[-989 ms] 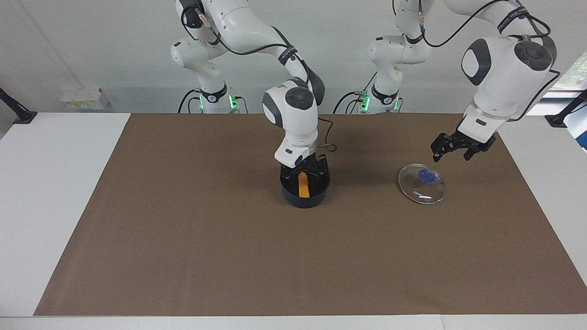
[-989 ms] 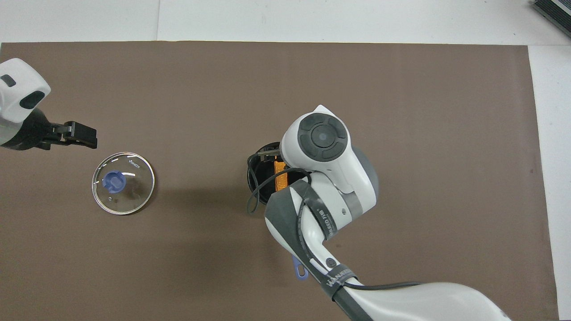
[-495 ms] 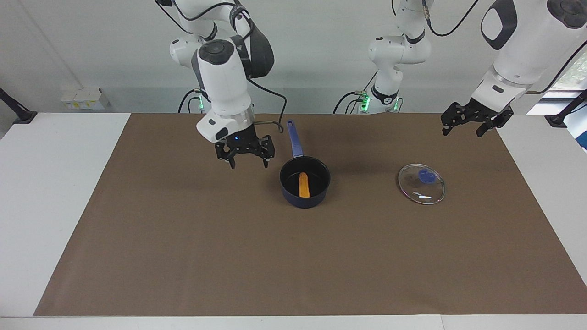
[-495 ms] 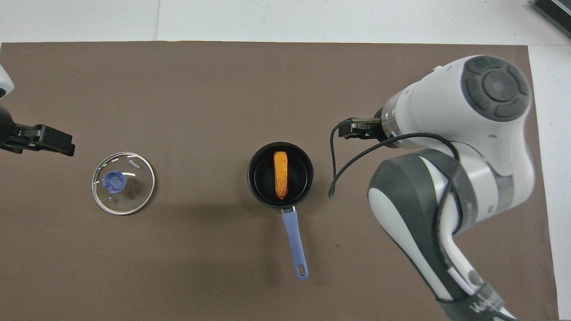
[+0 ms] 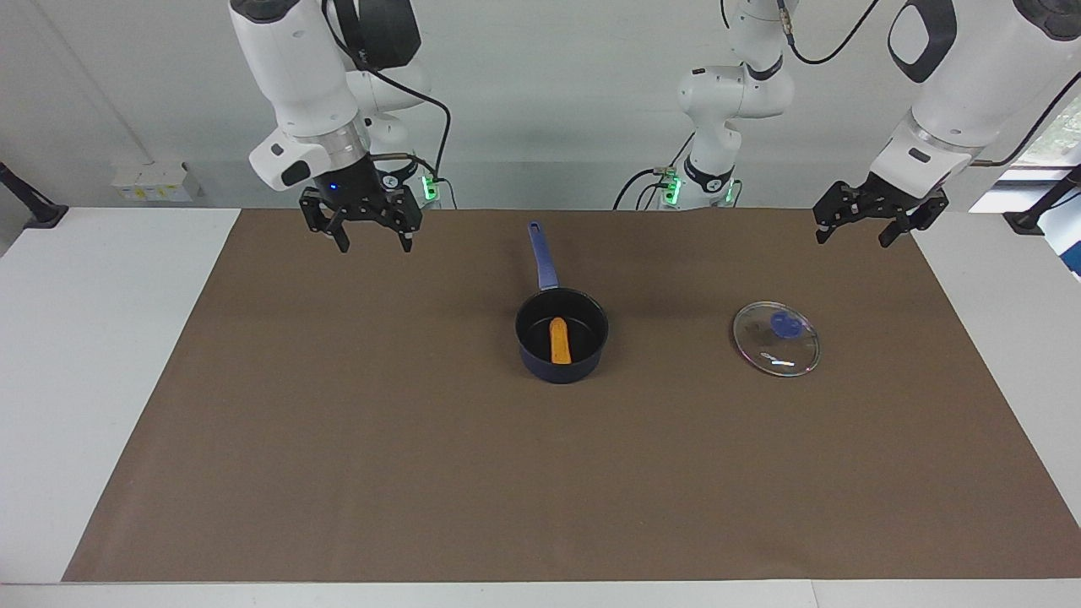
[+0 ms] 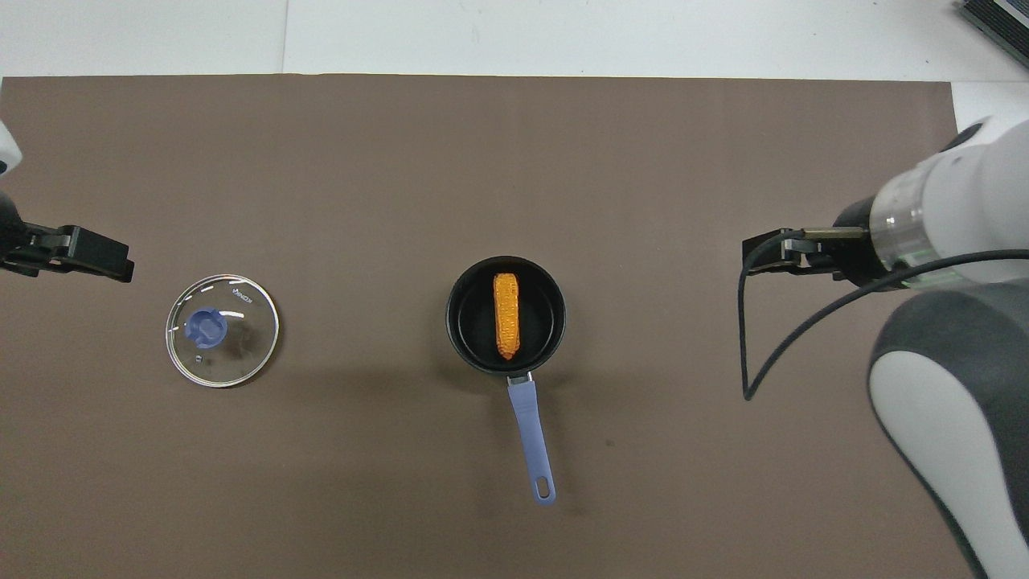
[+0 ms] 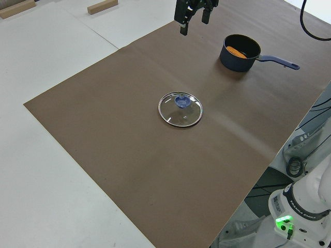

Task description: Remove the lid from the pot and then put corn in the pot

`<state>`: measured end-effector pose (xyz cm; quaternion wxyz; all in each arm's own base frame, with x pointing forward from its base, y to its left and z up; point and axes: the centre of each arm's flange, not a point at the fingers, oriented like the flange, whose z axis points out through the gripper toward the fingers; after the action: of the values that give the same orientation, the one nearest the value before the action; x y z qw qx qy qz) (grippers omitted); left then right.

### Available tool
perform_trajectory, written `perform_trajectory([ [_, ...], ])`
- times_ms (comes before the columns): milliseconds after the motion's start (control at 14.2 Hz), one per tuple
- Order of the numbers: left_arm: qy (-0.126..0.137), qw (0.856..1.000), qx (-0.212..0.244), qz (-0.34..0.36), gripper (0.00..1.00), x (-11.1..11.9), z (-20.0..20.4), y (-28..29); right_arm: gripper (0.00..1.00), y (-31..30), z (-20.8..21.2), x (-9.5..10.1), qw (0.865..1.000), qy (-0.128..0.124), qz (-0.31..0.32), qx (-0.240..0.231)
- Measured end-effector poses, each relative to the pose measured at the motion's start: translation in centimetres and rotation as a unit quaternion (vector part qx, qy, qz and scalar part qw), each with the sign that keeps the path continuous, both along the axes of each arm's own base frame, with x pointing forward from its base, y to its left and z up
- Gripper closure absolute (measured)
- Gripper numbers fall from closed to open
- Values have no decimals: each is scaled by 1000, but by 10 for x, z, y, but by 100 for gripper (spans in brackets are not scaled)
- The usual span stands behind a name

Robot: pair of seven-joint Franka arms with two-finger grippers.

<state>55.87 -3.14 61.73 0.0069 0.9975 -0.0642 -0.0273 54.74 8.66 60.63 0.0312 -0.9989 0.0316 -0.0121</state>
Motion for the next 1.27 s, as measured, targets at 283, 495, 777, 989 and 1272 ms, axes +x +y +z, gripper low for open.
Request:
perform_trajectory([
  [283,12,1000,-6,6,0,-4,3,5,0,-60,16,-13,1000,11,-3,0],
  [495,7,1000,-8,7,0,-9,17,6,0,-93,34,-21,1000,-7,-19,1],
  [777,-3,1000,-9,6,0,-16,30,6,0,-109,77,-36,999,-15,-31,-8],
  [989,1,1000,-9,4,0,-18,30,4,0,-110,90,-41,999,-14,-31,-18],
  [1272,2,1000,-9,2,0,-18,30,2,0,-108,84,-39,999,-6,-29,-18],
])
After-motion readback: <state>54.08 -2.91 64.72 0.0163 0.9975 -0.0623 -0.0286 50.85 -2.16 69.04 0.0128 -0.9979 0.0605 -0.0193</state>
